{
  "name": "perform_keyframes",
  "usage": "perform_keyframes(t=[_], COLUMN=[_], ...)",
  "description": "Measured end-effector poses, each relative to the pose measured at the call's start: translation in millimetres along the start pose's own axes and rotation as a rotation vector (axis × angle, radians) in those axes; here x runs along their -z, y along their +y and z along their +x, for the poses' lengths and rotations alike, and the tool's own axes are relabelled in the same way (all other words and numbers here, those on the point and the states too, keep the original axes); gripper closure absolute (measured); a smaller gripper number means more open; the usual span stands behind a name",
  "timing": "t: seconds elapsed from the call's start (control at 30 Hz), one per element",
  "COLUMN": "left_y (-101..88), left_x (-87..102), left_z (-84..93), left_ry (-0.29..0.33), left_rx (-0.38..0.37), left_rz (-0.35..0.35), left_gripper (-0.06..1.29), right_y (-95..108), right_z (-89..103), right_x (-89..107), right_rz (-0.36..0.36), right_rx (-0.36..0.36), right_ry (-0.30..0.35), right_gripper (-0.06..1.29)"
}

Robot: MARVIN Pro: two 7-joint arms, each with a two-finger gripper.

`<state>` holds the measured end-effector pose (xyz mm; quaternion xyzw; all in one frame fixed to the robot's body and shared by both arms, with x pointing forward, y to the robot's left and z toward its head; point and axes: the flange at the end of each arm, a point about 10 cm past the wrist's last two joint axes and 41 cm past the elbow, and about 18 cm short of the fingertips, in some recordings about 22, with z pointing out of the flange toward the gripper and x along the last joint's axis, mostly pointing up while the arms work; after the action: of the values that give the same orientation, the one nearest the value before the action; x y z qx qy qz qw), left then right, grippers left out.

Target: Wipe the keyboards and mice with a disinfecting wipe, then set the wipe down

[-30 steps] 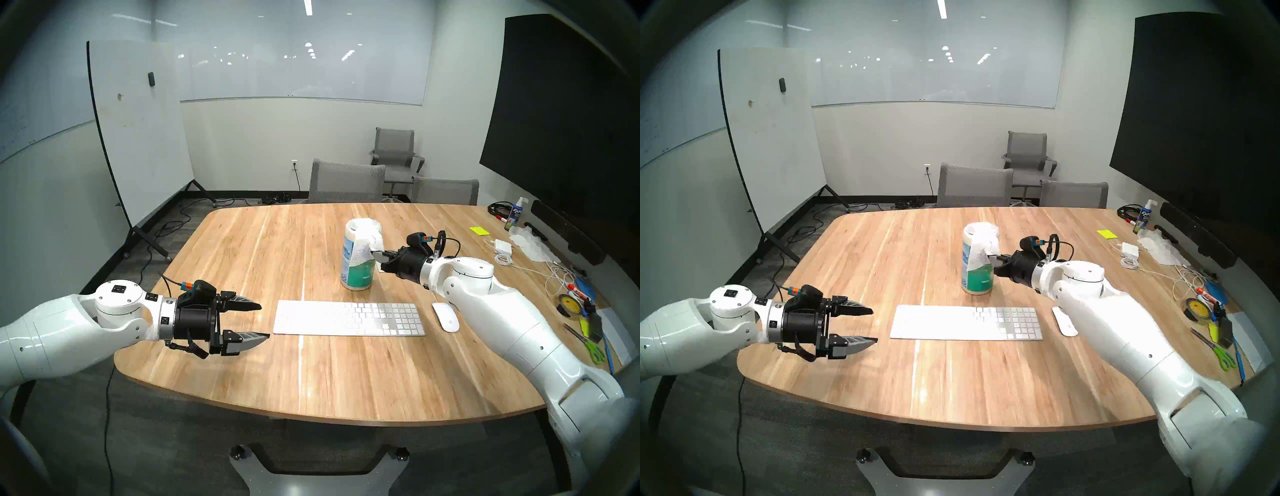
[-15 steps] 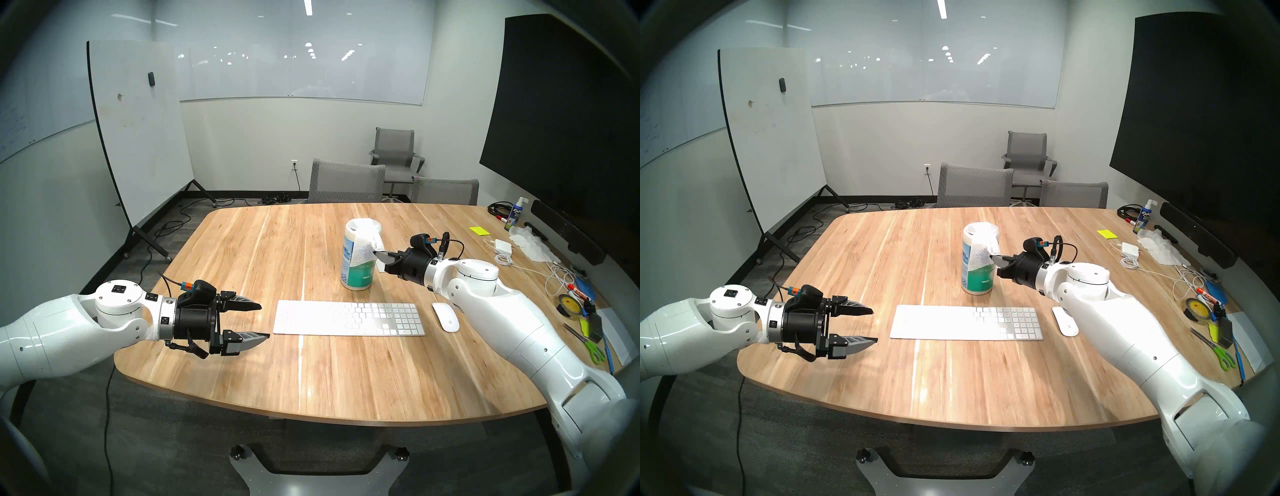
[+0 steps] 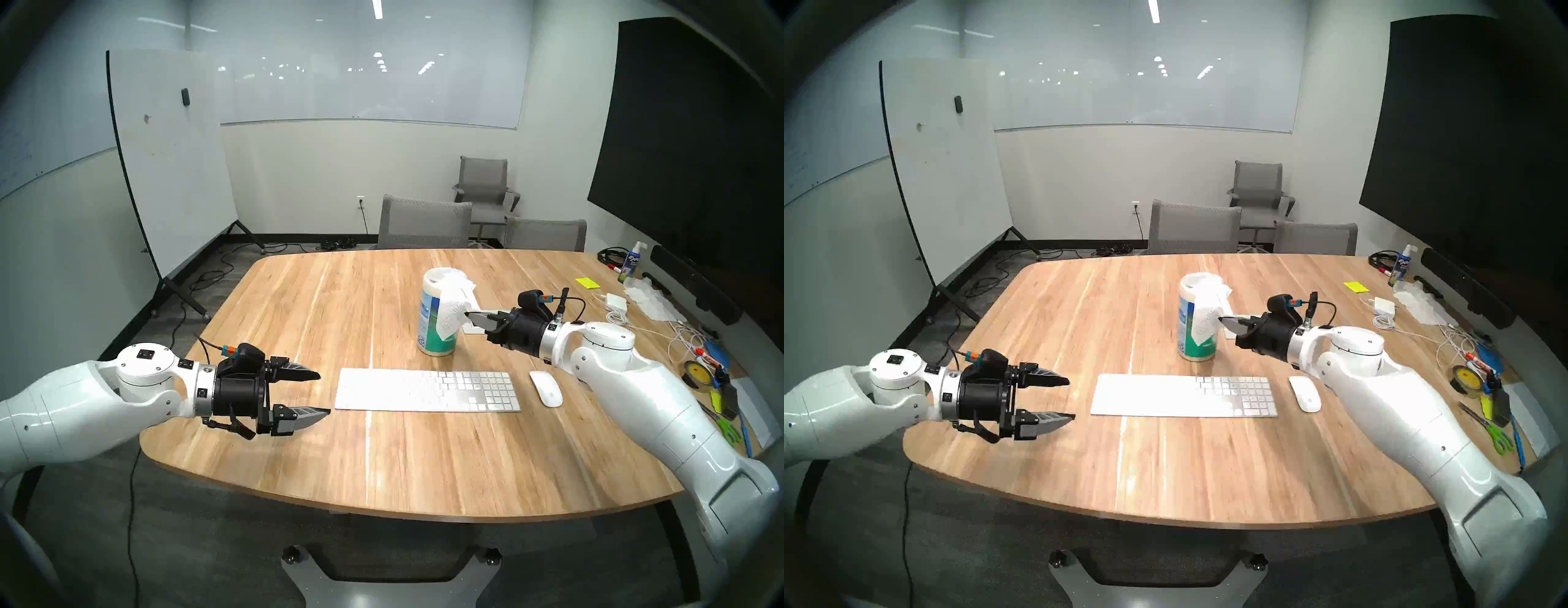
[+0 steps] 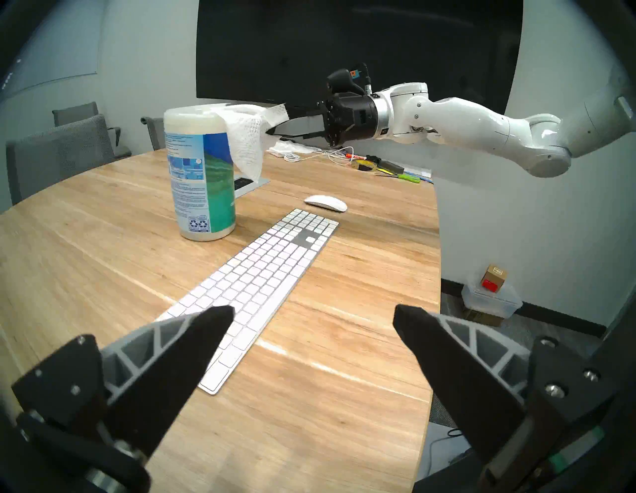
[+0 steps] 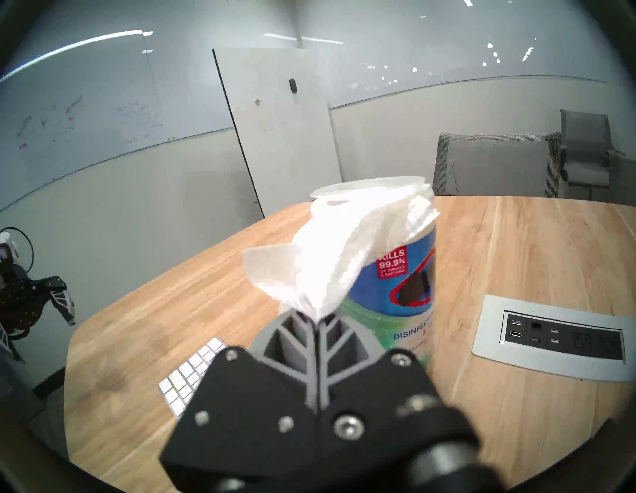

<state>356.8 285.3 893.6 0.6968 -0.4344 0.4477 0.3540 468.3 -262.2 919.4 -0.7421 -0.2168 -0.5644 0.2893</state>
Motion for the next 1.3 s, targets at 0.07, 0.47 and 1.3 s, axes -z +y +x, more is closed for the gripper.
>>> perform_keyframes(t=[0.07, 0.47, 1.3], left_y=[0.0, 0.0, -0.1], left_x=[0.0, 0.0, 0.0], left_z=[0.0, 0.1, 0.1], left_ry=[0.0, 0.0, 0.0], left_rx=[0.0, 0.0, 0.0], left_rz=[0.0, 0.0, 0.0], left_gripper=[-0.04, -0.04, -0.04], right_y=[-1, -2, -4], right_z=[1.3, 8.4, 34.5], right_x=[4.6, 32.8, 77.9], right_rz=[0.01, 0.058, 0.16], right_rx=[0.002, 0.013, 0.043], right_ry=[0.003, 0.018, 0.07], right_gripper=[1.25, 1.25, 1.25])
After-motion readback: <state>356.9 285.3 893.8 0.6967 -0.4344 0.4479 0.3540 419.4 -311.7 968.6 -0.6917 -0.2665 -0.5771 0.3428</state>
